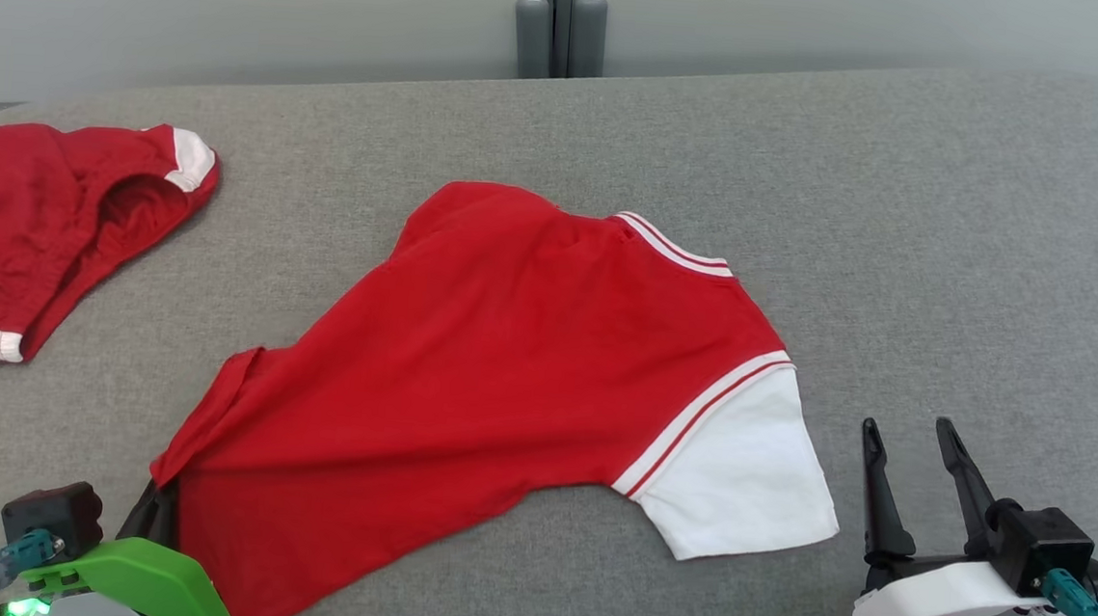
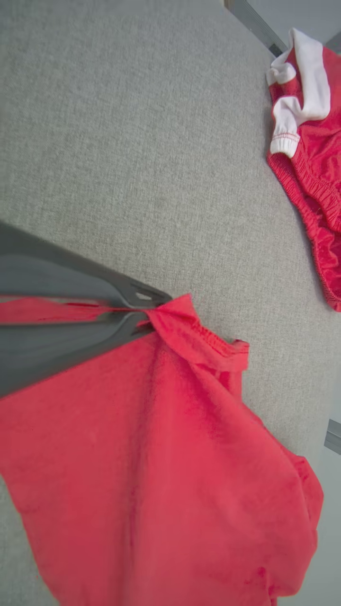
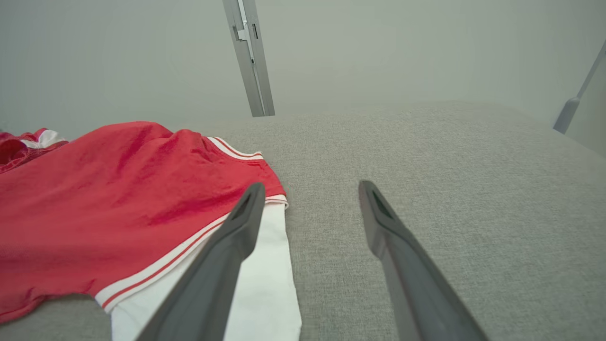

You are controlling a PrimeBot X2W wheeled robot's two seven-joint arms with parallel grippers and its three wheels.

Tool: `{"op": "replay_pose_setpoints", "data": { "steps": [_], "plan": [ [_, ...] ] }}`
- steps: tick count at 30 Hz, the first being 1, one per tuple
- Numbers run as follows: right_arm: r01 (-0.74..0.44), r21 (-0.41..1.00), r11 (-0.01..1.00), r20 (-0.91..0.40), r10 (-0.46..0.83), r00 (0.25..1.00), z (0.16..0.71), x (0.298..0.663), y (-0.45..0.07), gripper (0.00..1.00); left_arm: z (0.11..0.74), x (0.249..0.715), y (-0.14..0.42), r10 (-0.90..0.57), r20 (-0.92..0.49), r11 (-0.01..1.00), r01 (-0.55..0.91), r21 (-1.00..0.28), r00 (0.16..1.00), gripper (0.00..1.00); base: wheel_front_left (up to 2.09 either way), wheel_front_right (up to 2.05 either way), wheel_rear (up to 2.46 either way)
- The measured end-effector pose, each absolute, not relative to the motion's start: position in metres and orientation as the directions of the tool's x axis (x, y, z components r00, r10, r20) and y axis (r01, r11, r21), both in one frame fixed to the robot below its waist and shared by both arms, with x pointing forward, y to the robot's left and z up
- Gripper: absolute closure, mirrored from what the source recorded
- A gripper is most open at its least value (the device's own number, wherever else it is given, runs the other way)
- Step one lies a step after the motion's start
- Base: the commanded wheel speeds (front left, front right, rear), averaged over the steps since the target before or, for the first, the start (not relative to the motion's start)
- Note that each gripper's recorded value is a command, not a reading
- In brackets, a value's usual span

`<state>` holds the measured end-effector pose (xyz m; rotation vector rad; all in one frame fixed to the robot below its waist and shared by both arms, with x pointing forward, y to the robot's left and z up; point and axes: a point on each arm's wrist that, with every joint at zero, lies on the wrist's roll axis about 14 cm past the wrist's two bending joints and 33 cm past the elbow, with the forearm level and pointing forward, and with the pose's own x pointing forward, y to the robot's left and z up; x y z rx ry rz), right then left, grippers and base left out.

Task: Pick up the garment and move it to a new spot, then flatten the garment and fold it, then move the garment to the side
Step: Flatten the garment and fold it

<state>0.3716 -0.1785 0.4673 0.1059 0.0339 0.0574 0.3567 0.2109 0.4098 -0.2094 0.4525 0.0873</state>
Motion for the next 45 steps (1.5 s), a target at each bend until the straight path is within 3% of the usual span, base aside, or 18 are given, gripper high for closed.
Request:
{"op": "replay_pose_setpoints", "data": {
  "steps": [1,2,3,4,5,16,21,28,45],
  "plan": [
    [-0.064,0.108,0.992,-0.029,0.068,0.997,0.468,0.373,-0.176,0.00,0.410,0.356,0.214,0.042,-0.444,0.976,-0.131,-0.172,0.895,1.00,0.00,0.00,0.00],
    [-0.070,0.108,0.992,-0.028,0.073,0.997,0.468,0.374,-0.174,0.00,0.410,0.355,0.215,0.043,-0.447,0.976,-0.133,-0.171,0.894,0.91,0.00,0.00,0.00],
    [-0.075,0.109,0.991,-0.027,0.079,0.997,0.468,0.375,-0.172,0.00,0.411,0.355,0.215,0.040,-0.443,0.978,-0.126,-0.167,0.896,0.64,0.00,0.00,0.00],
    [-0.080,0.110,0.991,-0.024,0.083,0.996,0.469,0.377,-0.171,0.00,0.412,0.356,0.215,0.041,-0.438,0.980,-0.122,-0.158,0.898,0.11,0.00,0.00,0.00],
    [-0.083,0.110,0.990,-0.022,0.086,0.996,0.470,0.377,-0.170,0.00,0.412,0.358,0.216,0.041,-0.434,0.982,-0.116,-0.149,0.900,0.00,0.00,0.00,0.00],
    [-0.058,0.089,0.994,0.027,0.056,0.998,0.486,0.370,-0.180,0.00,0.473,0.388,0.221,0.092,-0.139,0.987,-0.109,-0.115,0.986,0.00,0.00,0.00,0.00],
    [-0.046,0.063,0.997,0.077,0.041,0.996,0.503,0.365,-0.187,0.00,0.502,0.377,0.207,0.091,0.002,0.991,-0.091,-0.094,0.996,0.00,0.00,0.00,0.00],
    [-0.057,0.042,0.997,0.098,0.053,0.994,0.510,0.353,-0.183,0.00,0.502,0.348,0.191,0.019,0.043,0.995,-0.015,-0.098,0.999,0.00,0.00,0.00,0.00],
    [-0.106,0.061,0.993,0.077,0.101,0.992,0.502,0.337,-0.166,0.00,0.496,0.317,0.198,0.010,0.058,0.994,-0.004,-0.113,0.998,0.00,0.00,0.00,0.00]
  ]
}}
